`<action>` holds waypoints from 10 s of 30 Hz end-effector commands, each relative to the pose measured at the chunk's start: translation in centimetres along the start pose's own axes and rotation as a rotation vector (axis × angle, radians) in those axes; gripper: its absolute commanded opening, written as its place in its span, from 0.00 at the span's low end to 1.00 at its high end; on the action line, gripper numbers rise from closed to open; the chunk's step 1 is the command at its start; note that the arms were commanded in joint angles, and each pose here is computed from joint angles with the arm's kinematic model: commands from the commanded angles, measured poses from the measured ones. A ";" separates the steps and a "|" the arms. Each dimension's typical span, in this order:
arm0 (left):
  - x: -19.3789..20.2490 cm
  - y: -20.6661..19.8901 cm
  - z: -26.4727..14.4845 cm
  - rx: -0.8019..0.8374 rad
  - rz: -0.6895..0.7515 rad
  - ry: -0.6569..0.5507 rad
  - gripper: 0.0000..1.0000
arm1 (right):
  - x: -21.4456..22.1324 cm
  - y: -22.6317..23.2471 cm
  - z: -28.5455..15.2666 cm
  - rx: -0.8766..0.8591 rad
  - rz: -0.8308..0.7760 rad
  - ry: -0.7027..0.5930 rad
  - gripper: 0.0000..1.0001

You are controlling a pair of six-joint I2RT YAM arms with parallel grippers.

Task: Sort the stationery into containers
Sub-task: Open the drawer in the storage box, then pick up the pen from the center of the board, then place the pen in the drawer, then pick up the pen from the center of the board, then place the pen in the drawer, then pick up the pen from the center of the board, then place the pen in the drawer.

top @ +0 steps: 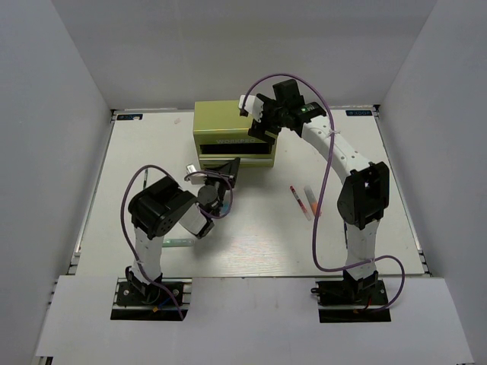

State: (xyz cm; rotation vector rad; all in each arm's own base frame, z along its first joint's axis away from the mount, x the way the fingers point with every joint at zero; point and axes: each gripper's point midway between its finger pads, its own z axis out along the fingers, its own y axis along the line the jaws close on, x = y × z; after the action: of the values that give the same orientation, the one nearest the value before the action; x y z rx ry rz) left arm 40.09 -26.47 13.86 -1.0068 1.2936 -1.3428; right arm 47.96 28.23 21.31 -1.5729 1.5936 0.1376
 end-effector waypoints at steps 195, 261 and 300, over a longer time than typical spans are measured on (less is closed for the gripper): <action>-3.1 -10.3 0.8 -0.738 0.221 0.245 0.62 | -1.5 18.3 -11.9 -0.366 0.088 -0.444 0.57; -15.9 -16.8 -8.7 -0.590 0.794 -0.024 1.00 | -7.2 30.4 -0.8 -0.358 -0.095 -0.194 0.08; -25.8 1.4 -10.1 -1.193 0.933 0.097 0.98 | -7.1 7.9 -2.0 -0.053 -0.101 -0.207 0.55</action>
State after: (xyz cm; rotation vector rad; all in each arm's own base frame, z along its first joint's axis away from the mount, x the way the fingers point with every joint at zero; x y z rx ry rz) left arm 33.92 0.41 12.53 -0.8496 2.2885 0.2349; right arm 39.65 33.01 19.82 -1.6672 1.3864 0.1708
